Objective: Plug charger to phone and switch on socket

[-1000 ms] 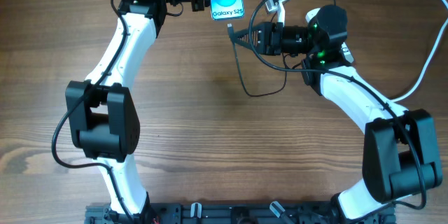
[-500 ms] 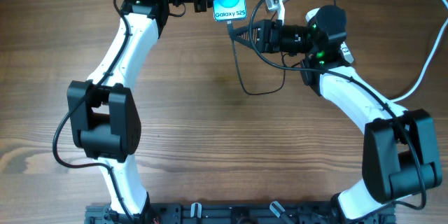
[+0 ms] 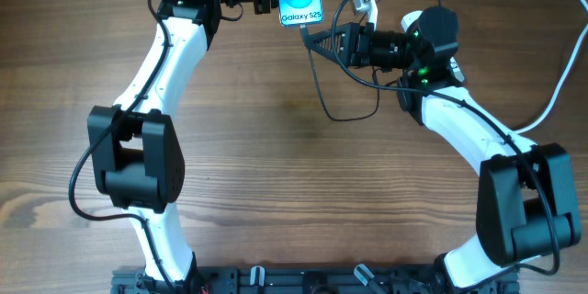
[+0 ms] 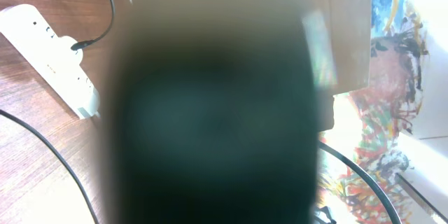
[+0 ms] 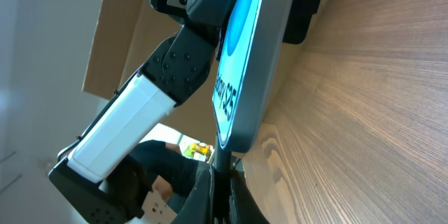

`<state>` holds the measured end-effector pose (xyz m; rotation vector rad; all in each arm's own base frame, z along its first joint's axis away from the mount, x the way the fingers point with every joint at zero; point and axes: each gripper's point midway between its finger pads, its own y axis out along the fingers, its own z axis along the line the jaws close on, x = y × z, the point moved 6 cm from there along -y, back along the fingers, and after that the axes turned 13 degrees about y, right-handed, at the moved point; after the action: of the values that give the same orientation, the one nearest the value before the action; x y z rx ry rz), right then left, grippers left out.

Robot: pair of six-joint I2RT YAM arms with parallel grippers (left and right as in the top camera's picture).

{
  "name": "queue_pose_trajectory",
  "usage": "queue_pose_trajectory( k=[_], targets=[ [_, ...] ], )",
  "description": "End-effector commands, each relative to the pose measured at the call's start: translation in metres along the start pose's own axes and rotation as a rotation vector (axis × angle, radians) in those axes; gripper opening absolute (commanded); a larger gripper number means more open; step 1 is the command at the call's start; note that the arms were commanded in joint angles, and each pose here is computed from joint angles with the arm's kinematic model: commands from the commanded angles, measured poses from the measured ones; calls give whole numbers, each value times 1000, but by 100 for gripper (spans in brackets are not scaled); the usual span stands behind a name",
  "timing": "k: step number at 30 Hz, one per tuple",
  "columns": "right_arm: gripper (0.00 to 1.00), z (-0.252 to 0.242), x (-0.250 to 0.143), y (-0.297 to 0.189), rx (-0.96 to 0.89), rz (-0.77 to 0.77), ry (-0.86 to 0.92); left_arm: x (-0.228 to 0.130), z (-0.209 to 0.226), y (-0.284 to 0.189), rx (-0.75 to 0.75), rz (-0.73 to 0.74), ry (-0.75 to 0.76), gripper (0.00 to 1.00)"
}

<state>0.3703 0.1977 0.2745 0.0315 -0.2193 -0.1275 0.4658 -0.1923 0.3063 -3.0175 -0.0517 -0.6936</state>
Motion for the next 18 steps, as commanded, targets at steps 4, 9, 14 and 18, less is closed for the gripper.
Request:
queue_pose_trajectory(
  k=[4,9,14,18],
  targets=[
    [4,6,13,-5,-1,-100,-2,0,-26,-4,-32,23,63,4],
    [4,15,20,-6,32,-158,-9,-1,-26,-3,-32,24,64,4],
    [4,18,22,1,43,-202,-14,-1,-27,-2,-33,27,63,4],
    [4,19,21,9,46,-227,-33,-1,-27,-2,-33,27,63,4]
  ],
)
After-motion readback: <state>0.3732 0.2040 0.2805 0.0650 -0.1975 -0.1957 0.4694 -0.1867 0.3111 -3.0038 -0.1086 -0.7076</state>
